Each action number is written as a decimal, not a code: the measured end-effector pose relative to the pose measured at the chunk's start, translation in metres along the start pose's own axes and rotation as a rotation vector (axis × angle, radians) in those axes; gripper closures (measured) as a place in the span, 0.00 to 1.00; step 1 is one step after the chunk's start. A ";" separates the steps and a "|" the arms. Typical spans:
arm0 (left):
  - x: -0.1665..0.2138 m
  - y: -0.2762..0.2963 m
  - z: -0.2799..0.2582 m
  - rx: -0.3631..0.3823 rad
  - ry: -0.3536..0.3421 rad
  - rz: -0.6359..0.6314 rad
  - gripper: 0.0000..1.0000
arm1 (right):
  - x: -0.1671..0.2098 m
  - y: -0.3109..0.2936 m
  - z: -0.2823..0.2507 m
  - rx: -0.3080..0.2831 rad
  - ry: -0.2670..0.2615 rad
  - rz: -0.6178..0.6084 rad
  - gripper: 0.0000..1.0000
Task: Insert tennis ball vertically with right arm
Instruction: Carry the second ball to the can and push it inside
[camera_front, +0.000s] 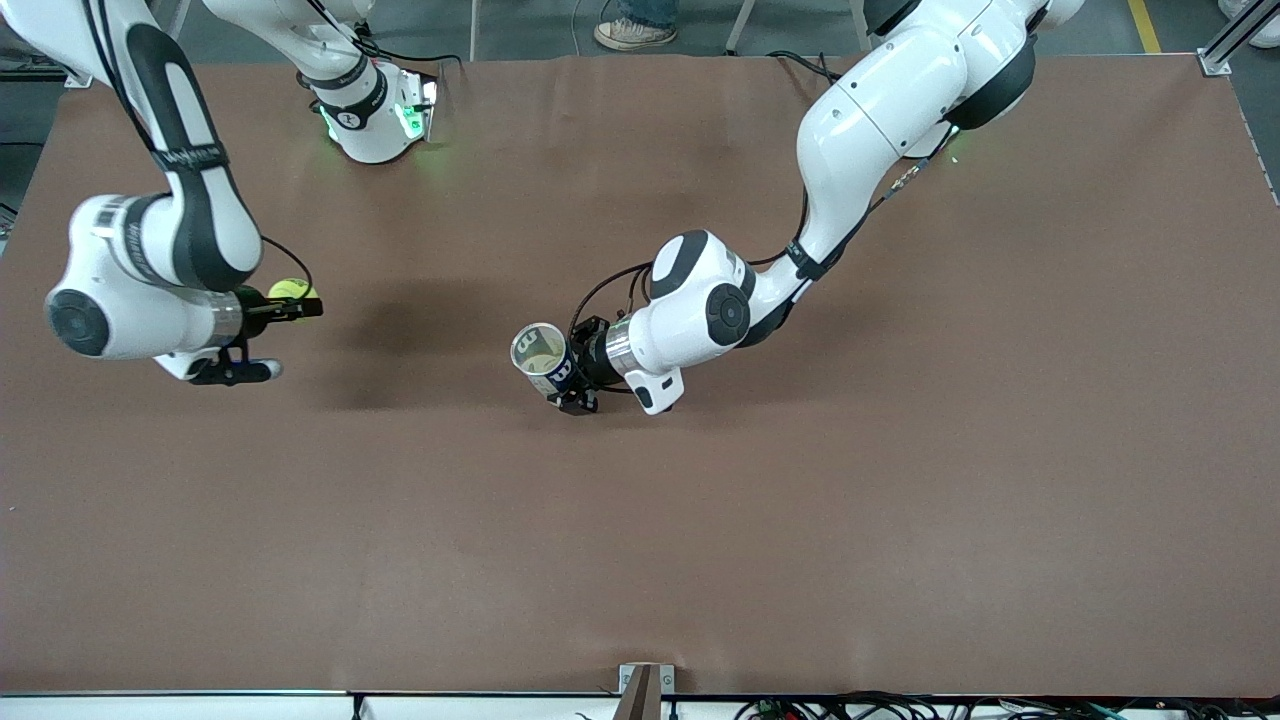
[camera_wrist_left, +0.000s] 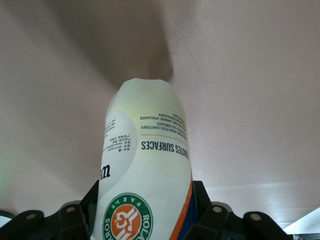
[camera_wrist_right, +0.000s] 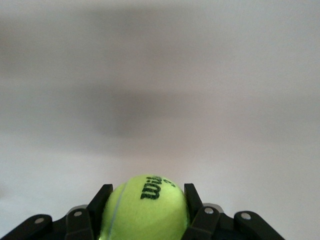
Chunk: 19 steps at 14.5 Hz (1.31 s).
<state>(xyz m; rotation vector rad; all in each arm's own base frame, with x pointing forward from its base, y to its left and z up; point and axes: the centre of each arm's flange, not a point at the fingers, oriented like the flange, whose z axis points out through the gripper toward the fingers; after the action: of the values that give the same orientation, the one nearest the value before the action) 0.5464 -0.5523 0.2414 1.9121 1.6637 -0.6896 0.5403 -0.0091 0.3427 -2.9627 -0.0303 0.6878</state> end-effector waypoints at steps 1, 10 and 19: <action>0.000 0.000 0.000 0.000 0.000 0.000 0.25 | -0.003 -0.017 -0.028 -0.009 0.010 0.017 0.37; 0.000 0.000 0.000 0.000 0.000 0.001 0.25 | -0.020 -0.250 -0.117 0.030 0.190 0.183 0.37; 0.000 0.000 0.000 0.000 0.000 0.002 0.25 | 0.016 -0.342 -0.067 0.071 0.297 0.277 0.37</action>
<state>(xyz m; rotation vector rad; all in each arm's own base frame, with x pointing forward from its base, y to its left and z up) 0.5465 -0.5522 0.2413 1.9135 1.6620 -0.6885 0.5854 0.3259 0.4299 -2.9939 0.4242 0.2573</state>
